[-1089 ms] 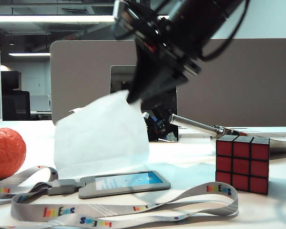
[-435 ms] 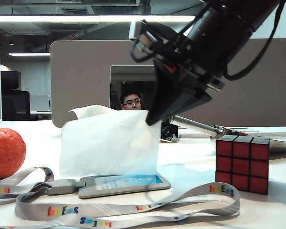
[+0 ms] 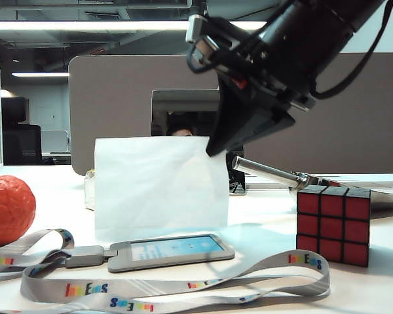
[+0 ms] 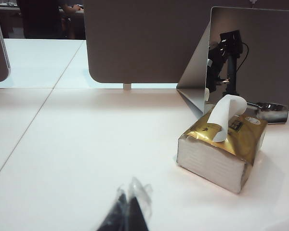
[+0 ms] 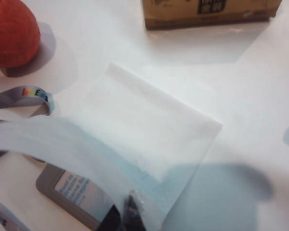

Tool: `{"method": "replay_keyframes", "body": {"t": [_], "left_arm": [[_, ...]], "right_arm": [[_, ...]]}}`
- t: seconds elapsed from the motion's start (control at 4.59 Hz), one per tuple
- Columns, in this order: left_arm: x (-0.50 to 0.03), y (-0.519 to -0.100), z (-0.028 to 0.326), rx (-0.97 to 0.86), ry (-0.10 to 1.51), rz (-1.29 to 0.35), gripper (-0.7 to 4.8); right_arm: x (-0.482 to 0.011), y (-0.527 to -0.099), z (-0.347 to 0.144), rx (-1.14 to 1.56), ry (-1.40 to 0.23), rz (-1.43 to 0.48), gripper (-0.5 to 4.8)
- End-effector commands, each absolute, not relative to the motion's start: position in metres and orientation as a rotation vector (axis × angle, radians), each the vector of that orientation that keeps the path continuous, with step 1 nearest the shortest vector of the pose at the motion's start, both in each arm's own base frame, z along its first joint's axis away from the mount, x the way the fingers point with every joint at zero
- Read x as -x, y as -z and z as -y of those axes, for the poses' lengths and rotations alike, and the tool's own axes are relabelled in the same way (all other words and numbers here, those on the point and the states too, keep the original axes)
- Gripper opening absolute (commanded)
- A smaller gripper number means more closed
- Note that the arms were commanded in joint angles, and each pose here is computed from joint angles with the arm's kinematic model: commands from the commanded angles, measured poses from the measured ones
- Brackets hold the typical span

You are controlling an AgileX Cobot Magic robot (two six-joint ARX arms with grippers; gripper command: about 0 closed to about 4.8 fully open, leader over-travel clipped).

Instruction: Pull out a tissue from the tissue box and use it to cover the ID card on the tabletop.

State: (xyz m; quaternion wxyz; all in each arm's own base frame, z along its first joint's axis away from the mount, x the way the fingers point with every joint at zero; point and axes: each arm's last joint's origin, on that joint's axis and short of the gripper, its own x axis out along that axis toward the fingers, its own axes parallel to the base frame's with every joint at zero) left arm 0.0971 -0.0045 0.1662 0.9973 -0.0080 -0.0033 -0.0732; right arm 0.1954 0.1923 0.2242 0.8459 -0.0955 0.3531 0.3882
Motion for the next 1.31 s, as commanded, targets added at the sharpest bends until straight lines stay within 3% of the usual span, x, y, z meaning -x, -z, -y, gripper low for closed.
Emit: {"method": "replay_keyframes", "body": {"t": [0.22,0.44,1.31], "left_arm": [[-0.097,-0.168,0.005,0.015,0.152,0.02,-0.06],[-0.097,-0.168,0.005,0.015,0.152,0.02,-0.06],[-0.097,-0.168,0.005,0.015,0.151,0.02,-0.06]], "right_arm": [[-0.194,-0.225,-0.191,0.189,-0.8,-0.771,0.04],[-0.193,-0.225,-0.19,0.166,-0.785,-0.787,0.3],[-0.17,-0.235,-0.175,0.202,-0.793,-0.887,0.35]]}}
